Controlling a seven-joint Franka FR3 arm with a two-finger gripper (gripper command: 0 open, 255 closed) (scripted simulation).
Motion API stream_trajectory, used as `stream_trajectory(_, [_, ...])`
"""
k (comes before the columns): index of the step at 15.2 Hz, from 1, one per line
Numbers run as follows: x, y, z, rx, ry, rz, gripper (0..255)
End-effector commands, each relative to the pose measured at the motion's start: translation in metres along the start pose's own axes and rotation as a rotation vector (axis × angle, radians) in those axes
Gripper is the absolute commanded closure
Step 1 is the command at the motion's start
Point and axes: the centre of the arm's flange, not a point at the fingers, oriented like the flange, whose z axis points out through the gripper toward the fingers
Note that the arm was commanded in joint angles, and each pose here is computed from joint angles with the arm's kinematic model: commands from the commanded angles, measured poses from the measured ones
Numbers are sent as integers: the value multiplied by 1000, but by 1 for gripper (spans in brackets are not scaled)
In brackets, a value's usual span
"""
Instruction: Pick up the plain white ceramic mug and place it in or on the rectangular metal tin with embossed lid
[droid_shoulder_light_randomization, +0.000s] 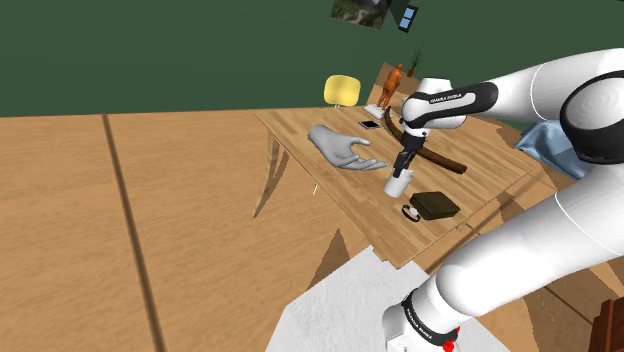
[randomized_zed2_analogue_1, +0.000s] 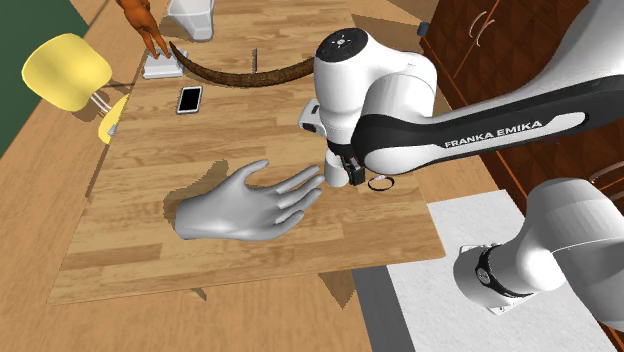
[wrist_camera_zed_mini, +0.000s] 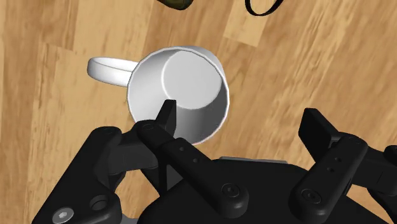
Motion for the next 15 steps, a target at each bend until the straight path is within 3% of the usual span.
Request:
stream_trajectory(1, [-1,8,11,-2,-9,-4,0])
stream_trajectory(8, [-2,8,46,-2,-9,-4,0])
stream_trajectory(15, [-2,8,46,-2,-9,-4,0])
